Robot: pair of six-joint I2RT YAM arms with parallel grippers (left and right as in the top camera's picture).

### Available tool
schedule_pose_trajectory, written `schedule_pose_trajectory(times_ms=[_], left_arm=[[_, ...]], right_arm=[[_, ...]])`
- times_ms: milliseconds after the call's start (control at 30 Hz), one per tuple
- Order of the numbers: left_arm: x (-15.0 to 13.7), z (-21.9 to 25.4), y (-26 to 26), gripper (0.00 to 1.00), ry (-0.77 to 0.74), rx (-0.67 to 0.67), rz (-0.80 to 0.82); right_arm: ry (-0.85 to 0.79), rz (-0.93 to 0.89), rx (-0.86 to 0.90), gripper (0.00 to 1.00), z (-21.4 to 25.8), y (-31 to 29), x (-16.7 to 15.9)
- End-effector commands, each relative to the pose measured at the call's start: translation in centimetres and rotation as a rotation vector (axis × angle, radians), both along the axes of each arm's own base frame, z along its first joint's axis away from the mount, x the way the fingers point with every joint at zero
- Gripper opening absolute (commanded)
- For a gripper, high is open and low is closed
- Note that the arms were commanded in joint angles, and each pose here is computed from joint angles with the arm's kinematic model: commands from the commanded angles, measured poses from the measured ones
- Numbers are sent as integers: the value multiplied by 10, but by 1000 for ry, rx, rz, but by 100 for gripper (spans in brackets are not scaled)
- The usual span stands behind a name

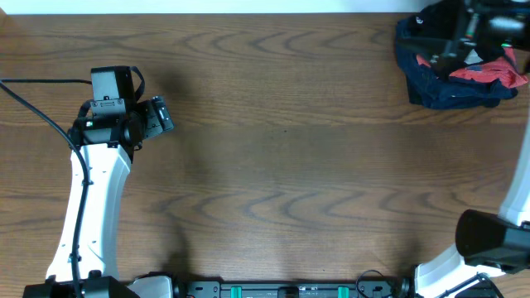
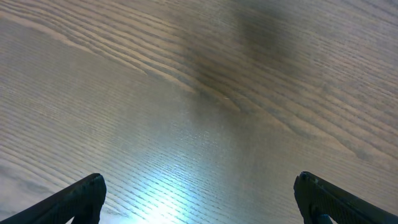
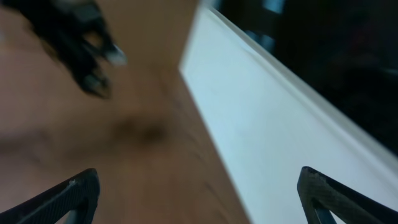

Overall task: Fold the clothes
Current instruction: 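Open the right gripper and withdraw it from the stack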

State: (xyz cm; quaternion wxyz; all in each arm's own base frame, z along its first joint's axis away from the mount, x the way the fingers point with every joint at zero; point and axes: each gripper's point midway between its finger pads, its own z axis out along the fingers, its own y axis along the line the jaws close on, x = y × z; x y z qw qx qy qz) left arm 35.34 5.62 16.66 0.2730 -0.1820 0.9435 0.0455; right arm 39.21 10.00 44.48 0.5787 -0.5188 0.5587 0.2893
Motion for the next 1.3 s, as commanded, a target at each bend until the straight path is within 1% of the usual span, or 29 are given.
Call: schedule_pose_trajectory(times_ms=[0, 133, 200, 300, 367, 400, 467, 500, 533, 600, 633, 700, 833, 900, 933, 1000, 1100, 1267], left_arm=[[3, 3, 2, 98, -9, -5, 16], [3, 3, 2, 98, -9, -5, 16], [3, 3, 2, 98, -9, -5, 16], [3, 3, 2, 98, -9, -5, 16], [3, 3, 2, 98, -9, -5, 16], [3, 3, 2, 98, -9, -5, 16], [3, 3, 2, 98, -9, -5, 16], [3, 3, 2, 98, -9, -5, 16], [3, 3, 2, 98, -9, -5, 16], [3, 3, 2, 98, -9, -5, 16], [3, 3, 2, 98, -9, -5, 16], [3, 3, 2, 98, -9, -5, 16], [3, 3, 2, 98, -9, -5, 16], [3, 3, 2, 98, -9, -5, 16], [3, 3, 2, 98, -9, -5, 16], [3, 3, 2, 98, -9, -5, 16], [3, 3, 2, 98, -9, -5, 16], [3, 3, 2, 98, -9, -5, 16]], right_arm=[[117, 153, 110, 99, 12, 38, -23], [122, 235, 104, 99, 12, 68, -35], [133, 216, 71, 99, 5, 75, -33], [216, 185, 61, 99, -1, 79, -31], [329, 106, 50, 99, -9, 78, -22], [385, 43, 38, 99, -14, 75, -14], [533, -144, 37, 99, -26, 63, 9], [672, -354, 65, 99, -38, 47, 33], [766, -528, 91, 99, -49, 31, 48], [898, -874, 169, 99, -67, -1, 68], [901, -944, 186, 99, -67, -8, 71], [846, -1044, 207, 99, -60, -13, 75], [679, -1125, 238, 99, -25, -12, 68], [596, -1125, 241, 99, -9, -10, 62], [520, -1093, 207, 99, 0, -7, 58], [423, -1036, 152, 99, 7, -2, 51], [353, -1008, 121, 99, 2, -6, 37], [297, -1045, 153, 99, -31, -30, 14]])
